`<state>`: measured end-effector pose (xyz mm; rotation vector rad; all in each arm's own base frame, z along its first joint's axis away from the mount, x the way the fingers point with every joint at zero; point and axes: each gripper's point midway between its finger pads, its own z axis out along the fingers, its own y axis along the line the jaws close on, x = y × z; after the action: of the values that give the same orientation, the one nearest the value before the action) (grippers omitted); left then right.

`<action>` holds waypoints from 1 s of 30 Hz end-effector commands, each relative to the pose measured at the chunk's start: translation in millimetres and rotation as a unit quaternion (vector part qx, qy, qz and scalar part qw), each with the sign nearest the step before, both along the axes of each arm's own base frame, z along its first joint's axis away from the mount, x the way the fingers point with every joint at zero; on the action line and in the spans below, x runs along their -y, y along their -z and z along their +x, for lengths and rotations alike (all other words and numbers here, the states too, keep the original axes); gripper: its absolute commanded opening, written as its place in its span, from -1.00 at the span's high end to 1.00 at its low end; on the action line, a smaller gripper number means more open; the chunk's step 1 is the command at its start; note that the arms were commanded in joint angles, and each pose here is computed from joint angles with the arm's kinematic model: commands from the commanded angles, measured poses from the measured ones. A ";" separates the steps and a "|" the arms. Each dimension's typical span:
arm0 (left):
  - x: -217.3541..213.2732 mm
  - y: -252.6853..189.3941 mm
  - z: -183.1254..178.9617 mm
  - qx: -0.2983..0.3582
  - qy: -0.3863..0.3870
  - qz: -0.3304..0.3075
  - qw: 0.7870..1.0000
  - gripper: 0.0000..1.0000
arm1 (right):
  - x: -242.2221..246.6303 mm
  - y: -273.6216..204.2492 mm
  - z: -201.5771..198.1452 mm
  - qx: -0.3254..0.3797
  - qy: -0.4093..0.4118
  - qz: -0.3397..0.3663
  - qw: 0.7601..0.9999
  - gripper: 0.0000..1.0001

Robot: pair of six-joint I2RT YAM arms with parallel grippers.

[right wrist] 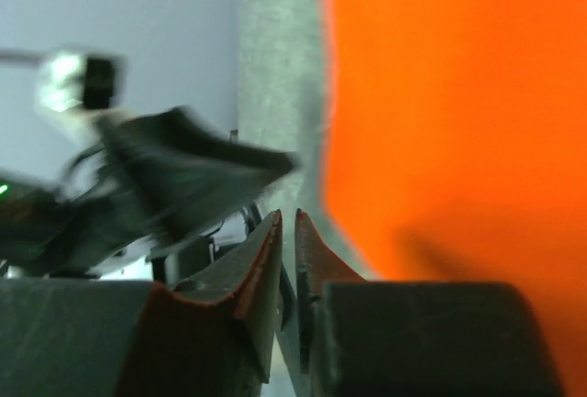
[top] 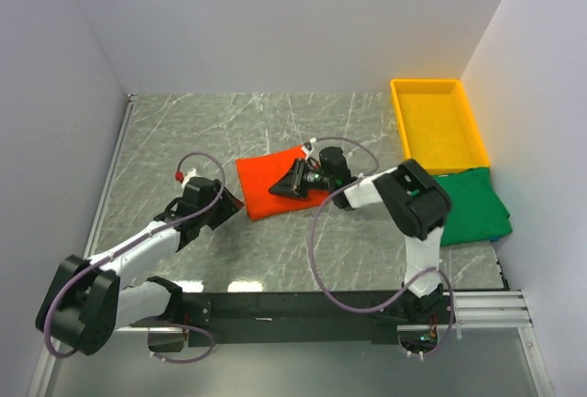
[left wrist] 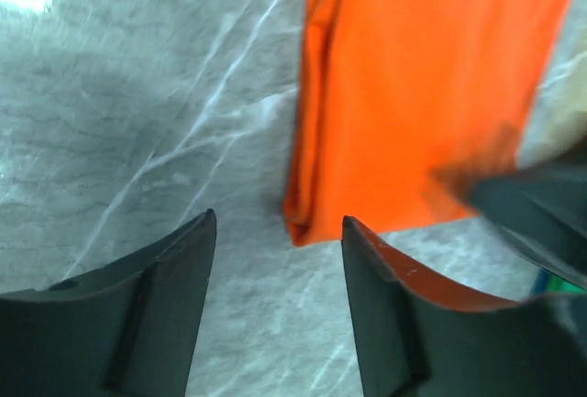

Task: Fold and stack the t-shirts
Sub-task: Smooth out wrinkles on the folded tshirt

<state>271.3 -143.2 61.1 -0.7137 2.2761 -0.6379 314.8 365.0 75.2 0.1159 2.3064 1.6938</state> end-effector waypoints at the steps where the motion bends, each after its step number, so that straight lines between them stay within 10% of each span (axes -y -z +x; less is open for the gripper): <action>1: 9.1 -4.9 11.5 0.001 0.007 0.008 1.000 -0.30 | 17.7 -44.4 8.9 0.085 0.006 -0.033 0.996 0.59; 9: 32.8 17.7 13.0 -0.042 0.036 0.039 0.998 -0.16 | 105.0 -32.9 14.1 0.115 0.056 -0.161 0.979 0.24; 21: 0.6 46.3 -23.3 -0.108 0.015 0.109 0.988 0.99 | 161.6 -2.6 -7.7 0.118 0.070 -0.270 0.953 0.12; 27: -32.4 45.7 -57.9 -0.135 -0.015 0.145 0.980 0.78 | 176.0 2.7 -26.1 0.112 0.066 -0.304 0.944 0.11; 30: -38.1 23.7 -61.2 -0.108 -0.021 0.141 0.984 0.16 | 186.5 3.7 -33.8 0.108 0.074 -0.323 0.937 0.06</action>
<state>226.3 -125.5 28.8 -0.7038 2.4833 -0.3122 288.1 192.8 68.3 -0.0145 2.4751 0.8594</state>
